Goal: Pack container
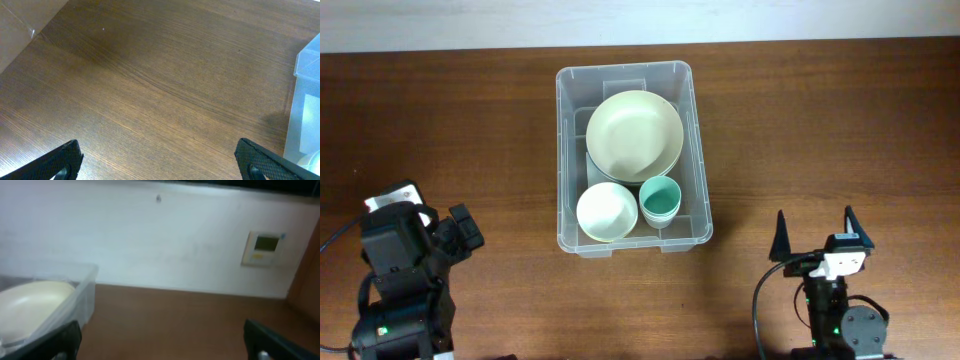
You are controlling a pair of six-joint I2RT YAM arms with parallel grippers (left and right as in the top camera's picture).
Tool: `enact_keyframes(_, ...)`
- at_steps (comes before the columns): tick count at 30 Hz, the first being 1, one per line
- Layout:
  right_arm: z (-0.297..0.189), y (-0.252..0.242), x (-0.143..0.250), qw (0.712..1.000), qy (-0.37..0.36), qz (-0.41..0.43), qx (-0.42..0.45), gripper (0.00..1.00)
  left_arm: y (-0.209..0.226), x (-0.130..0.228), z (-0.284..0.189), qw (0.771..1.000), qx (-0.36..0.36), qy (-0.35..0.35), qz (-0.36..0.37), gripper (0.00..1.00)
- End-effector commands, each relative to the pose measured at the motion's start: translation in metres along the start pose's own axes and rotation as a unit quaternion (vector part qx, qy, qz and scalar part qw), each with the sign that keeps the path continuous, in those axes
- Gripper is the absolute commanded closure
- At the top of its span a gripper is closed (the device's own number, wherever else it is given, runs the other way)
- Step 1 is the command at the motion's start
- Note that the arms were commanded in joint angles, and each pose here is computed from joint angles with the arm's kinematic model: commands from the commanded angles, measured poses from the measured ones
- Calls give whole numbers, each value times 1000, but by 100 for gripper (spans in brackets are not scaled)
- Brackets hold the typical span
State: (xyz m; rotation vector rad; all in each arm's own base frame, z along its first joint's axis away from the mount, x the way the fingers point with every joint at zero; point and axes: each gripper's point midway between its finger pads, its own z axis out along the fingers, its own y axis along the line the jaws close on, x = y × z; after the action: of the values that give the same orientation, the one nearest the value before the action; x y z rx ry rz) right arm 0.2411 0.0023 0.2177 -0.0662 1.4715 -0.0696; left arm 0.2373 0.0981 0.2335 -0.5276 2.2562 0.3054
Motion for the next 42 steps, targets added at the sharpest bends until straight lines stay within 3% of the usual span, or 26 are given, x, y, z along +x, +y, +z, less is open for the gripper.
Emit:
enact_keyframes(1, 3, 1, 16, 1000, -6, -5, 4, 1, 4, 0, 1, 1000, -10, 0, -4, 0)
enact_keyframes(6, 2, -1, 32, 1000, 26, -6, 11, 1, 4, 0, 1, 1000, -10, 0, -4, 0)
enact_keyframes(9, -1, 2, 63, 996, 90, 5, 6, 1, 4, 0, 1, 1000, -10, 0, -4, 0)
enact_keyframes(42, -1, 3, 63, 996, 90, 6, 2, 1, 4, 5, -9, 1000, -11, -2, 14, 0)
